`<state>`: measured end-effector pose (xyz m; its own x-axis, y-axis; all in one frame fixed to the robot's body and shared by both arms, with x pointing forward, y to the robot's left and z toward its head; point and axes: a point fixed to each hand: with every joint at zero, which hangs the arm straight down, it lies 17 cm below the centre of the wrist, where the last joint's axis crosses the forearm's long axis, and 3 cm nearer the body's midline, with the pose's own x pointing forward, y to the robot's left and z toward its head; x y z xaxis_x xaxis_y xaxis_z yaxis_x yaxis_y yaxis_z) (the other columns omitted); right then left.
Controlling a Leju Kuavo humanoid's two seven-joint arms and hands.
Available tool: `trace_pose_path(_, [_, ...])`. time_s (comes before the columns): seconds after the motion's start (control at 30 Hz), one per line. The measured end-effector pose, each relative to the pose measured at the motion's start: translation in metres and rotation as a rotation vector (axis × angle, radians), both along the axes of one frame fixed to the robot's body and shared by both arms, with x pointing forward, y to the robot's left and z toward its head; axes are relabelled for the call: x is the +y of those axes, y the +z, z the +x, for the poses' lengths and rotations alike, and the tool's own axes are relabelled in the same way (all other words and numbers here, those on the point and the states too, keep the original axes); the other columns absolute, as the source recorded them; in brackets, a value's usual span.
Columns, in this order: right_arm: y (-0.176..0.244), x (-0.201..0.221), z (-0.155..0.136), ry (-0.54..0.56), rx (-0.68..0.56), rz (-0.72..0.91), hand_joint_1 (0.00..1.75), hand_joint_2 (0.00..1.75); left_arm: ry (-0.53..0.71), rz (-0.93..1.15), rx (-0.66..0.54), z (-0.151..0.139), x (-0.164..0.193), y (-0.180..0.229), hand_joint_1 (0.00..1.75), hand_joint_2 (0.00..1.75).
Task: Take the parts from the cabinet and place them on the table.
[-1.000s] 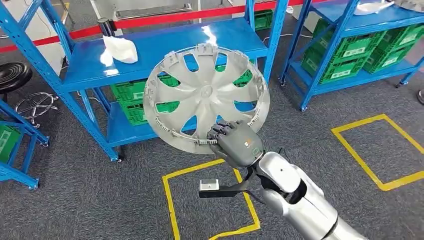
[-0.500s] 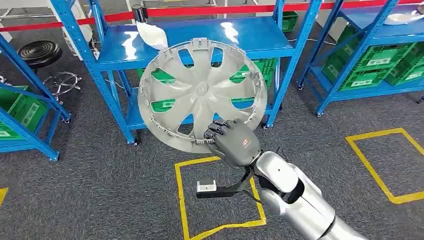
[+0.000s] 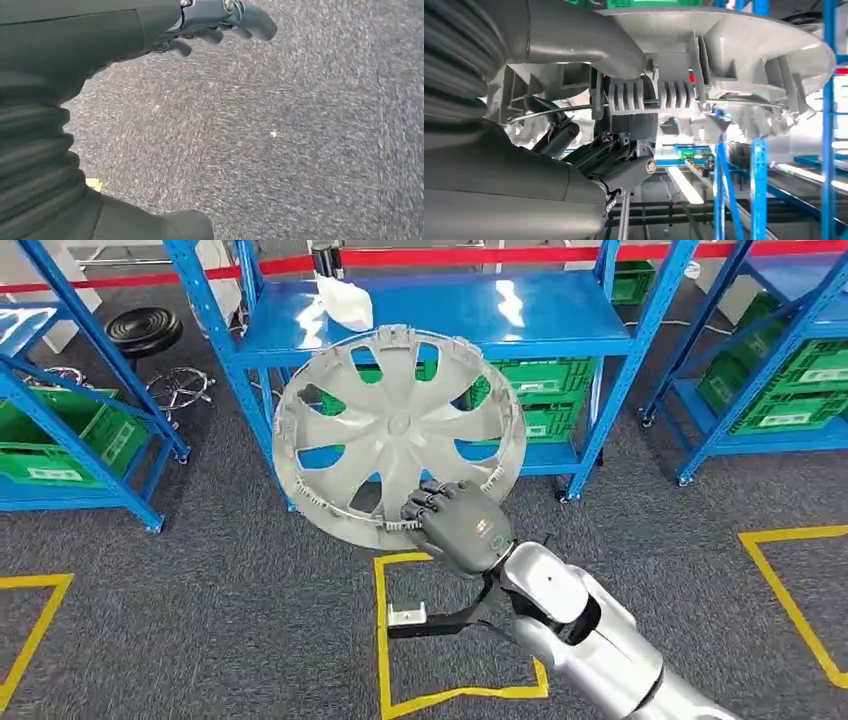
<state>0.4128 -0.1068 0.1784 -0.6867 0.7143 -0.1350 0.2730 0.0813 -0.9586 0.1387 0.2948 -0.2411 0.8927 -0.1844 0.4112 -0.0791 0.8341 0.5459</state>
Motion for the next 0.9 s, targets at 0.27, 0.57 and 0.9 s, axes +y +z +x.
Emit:
trace_pose_path(0.27, [-0.005,0.002,-0.002,0.013,0.011,-0.005,1.75,1.75,-0.008,0.002,0.006,0.0,0.001,0.0,0.0,1.75])
trace_pose_path(0.57, [-0.017,0.0,-0.01,0.002,0.025,-0.005,1.75,1.75,-0.027,0.001,0.005,-0.001,0.001,-0.001,0.0,1.75])
trace_pose_path(0.9, [-0.01,0.007,-0.008,0.041,-0.001,-0.021,1.75,1.75,-0.019,0.003,-0.018,0.001,0.004,0.001,0.0,1.75])
